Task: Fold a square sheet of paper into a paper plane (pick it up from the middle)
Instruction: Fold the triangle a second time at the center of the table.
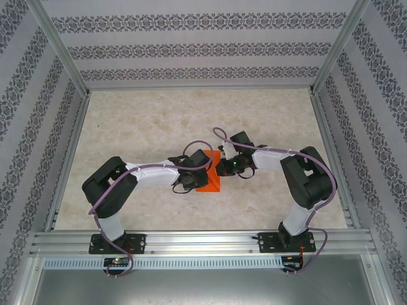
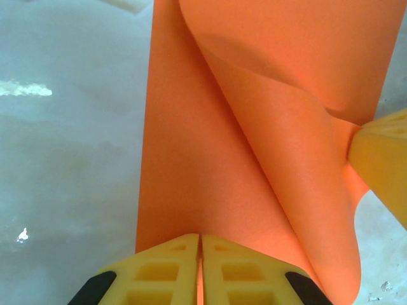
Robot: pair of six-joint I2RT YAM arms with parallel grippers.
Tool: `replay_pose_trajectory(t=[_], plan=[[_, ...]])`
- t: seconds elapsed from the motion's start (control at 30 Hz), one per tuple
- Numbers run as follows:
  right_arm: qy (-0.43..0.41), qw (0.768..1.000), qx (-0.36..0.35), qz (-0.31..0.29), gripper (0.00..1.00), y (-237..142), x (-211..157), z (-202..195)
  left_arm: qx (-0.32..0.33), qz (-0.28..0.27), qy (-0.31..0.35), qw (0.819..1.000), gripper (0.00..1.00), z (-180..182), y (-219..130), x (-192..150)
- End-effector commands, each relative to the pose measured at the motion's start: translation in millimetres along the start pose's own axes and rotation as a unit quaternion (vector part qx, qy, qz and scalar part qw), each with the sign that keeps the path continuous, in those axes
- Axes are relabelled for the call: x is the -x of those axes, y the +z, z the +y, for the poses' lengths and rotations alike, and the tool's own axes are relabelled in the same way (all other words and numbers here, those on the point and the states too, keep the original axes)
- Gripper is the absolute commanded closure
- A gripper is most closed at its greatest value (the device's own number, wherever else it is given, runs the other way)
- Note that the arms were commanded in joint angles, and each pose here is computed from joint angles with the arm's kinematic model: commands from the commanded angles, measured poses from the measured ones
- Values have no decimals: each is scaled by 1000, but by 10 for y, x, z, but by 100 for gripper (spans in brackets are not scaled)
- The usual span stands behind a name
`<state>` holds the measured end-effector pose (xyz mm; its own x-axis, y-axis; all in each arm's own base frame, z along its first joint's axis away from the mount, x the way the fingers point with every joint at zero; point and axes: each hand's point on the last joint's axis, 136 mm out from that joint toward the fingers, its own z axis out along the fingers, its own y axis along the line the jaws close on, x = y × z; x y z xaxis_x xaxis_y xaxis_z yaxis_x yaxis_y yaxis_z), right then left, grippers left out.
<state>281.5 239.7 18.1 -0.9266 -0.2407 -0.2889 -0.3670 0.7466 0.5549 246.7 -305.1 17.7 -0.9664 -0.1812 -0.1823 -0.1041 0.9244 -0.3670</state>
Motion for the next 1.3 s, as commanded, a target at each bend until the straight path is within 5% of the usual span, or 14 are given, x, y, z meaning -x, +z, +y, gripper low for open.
replay_pose_trajectory(t=[0.0, 0.53, 0.93, 1.27], plan=[[-10, 1000, 9, -7, 96, 10, 105, 10, 21, 2, 20, 1000, 88, 27, 34, -60], [4, 999, -23, 27, 96, 117, -70, -184, 14, -9, 23, 1000, 85, -14, -73, -15], [10, 999, -34, 40, 95, 159, -150, -246, -62, -67, 19, 996, 78, -397, -490, 254], [10, 999, -33, 40, 95, 164, -143, -243, -129, -78, -35, 988, 81, -637, -305, 532]])
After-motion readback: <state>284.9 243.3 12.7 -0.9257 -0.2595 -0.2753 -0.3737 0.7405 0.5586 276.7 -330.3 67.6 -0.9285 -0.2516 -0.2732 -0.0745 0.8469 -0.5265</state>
